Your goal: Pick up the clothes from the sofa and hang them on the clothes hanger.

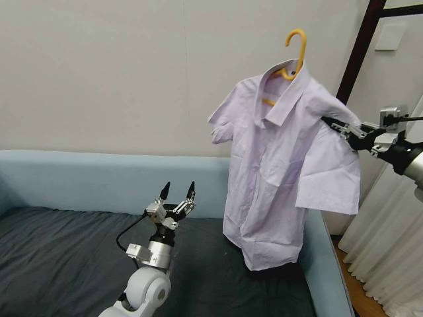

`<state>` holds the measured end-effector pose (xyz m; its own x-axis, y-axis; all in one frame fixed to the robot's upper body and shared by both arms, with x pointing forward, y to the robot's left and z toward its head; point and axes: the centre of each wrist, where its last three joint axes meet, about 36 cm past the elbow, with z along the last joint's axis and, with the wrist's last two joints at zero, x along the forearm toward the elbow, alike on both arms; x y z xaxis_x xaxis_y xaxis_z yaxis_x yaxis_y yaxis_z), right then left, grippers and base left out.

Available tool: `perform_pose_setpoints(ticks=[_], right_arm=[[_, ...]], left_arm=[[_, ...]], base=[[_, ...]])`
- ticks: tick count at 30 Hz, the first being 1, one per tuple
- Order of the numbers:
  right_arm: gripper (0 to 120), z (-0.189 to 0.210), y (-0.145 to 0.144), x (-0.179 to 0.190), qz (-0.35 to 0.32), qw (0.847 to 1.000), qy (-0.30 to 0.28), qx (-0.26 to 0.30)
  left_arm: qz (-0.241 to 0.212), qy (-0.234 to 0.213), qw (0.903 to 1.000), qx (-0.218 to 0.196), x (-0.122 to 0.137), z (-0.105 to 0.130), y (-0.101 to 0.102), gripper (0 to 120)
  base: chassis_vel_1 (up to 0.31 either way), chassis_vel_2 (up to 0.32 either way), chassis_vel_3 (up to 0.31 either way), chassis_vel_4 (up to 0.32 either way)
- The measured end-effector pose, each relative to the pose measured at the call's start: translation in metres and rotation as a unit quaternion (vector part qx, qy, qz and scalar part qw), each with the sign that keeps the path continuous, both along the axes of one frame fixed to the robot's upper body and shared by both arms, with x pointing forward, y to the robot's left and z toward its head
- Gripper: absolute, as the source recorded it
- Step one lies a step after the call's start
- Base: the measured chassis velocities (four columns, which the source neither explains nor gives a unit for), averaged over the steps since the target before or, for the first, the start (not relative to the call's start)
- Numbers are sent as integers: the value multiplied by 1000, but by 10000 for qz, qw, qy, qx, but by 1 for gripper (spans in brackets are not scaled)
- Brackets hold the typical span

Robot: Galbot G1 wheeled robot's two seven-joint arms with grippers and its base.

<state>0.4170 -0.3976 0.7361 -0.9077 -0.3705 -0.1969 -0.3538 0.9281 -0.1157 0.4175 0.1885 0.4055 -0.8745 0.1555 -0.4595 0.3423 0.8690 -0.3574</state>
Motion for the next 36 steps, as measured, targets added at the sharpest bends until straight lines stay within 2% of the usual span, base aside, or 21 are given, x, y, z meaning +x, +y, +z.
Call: perform_pose_setpoints(ticks=[1, 5, 7, 10, 27, 32, 35, 36], right_arm=[[1, 0, 0, 0, 0, 10000, 0, 0], [1, 6, -13, -16, -853, 9938, -677, -223], [1, 6, -14, -19, -952, 9921, -783, -250], [1, 2, -21, -33, -1455, 9808, -1262, -296], [1, -34, -27, -17, -2559, 9579, -1266, -301], [1, -48, -34, -3, -2984, 9446, -1323, -339], [1, -61, -41, 13, -3312, 9292, -1590, -390], [1, -61, -41, 13, -3312, 9292, -1590, -390]], left_arm=[[0, 0, 10000, 0, 0, 0, 0, 100], [204, 125, 9997, -34, -20, -7, 5, 100], [229, 146, 9996, -27, -22, -8, 6, 100], [373, 274, 9989, 5, -33, -18, 9, 100], [575, 388, 9976, 3, -41, -28, 10, 100], [549, 438, 9975, 29, -30, -34, 8, 100], [468, 491, 9977, 28, -22, -39, 2, 100], [468, 491, 9977, 28, -22, -39, 2, 100]], base=[[0, 0, 0, 0], [0, 0, 0, 0], [0, 0, 0, 0], [0, 0, 0, 0], [0, 0, 0, 0], [0, 0, 0, 0], [0, 0, 0, 0], [0, 0, 0, 0]])
